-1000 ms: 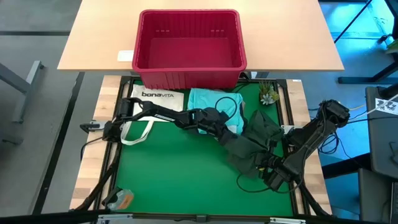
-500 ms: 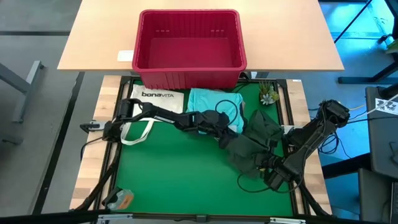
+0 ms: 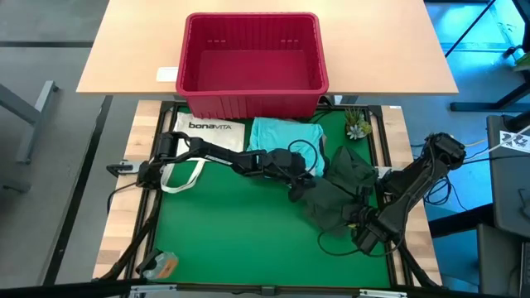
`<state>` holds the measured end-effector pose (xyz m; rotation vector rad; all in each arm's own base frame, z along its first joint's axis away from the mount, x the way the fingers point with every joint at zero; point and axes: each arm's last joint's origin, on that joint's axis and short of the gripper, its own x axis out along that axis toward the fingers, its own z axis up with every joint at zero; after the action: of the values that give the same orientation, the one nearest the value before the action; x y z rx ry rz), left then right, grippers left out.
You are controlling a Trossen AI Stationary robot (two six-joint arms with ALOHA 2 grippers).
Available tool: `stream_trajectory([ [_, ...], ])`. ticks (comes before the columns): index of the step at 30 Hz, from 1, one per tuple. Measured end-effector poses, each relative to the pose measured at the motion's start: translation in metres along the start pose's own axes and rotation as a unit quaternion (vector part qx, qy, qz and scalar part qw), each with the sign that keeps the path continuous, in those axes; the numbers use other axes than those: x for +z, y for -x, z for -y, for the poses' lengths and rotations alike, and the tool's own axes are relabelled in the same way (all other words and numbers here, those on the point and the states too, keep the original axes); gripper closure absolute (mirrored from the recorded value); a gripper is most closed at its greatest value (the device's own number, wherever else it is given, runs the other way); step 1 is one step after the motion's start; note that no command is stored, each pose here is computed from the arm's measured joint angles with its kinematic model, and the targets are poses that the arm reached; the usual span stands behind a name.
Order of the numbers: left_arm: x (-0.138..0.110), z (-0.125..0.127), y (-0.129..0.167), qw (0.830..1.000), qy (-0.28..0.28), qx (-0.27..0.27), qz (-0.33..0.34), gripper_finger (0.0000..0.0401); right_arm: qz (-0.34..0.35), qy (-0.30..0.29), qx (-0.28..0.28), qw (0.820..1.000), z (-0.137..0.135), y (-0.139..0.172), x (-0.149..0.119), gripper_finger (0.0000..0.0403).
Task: Fold Laundry from Bin
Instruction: Fold the green polo shirt from the red laundry bin
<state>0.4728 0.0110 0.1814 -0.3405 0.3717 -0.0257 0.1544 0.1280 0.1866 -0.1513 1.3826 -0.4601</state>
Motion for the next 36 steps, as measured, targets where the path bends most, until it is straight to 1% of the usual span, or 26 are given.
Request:
stream_trajectory([
  [2,0.002,0.001,0.0,1.0,-0.022,-0.003,0.011,0.0256,-0.008,0.003,-0.004,1.0,0.002,0.008,0.002,0.0199],
  [6,0.005,0.0,0.001,0.998,-0.055,-0.004,0.02,0.0257,-0.002,-0.001,0.004,1.0,0.003,0.027,0.011,0.0197],
  [10,0.007,-0.005,0.001,0.998,-0.063,0.0,0.025,0.0258,0.019,-0.016,0.035,0.999,0.0,0.041,0.019,0.0198],
  [14,0.006,-0.007,0.001,0.998,-0.06,0.004,0.017,0.0258,0.08,-0.043,0.085,0.992,-0.012,0.042,0.029,0.0197],
  [16,0.006,-0.006,0.001,0.998,-0.064,0.001,0.017,0.0258,0.108,-0.029,0.106,0.988,-0.018,0.04,0.033,0.0198],
  [18,0.006,-0.006,0.001,0.997,-0.071,-0.002,0.016,0.0258,0.137,-0.014,0.115,0.984,-0.025,0.037,0.037,0.0198],
  [22,0.005,-0.003,0.001,0.997,-0.072,-0.006,0.015,0.0258,0.172,0.019,0.109,0.979,-0.037,0.03,0.043,0.0198],
  [25,0.004,-0.002,0.001,0.997,-0.073,-0.008,0.014,0.0258,0.178,0.047,0.102,0.978,-0.047,0.023,0.046,0.0198],
  [29,0.004,-0.002,0.001,0.997,-0.073,-0.009,0.014,0.0258,0.167,0.067,0.088,0.98,-0.056,0.012,0.048,0.0198],
  [36,0.004,-0.002,0.001,0.997,-0.073,-0.009,0.014,0.0258,0.145,0.081,0.063,0.984,-0.064,-0.001,0.046,0.0198],
])
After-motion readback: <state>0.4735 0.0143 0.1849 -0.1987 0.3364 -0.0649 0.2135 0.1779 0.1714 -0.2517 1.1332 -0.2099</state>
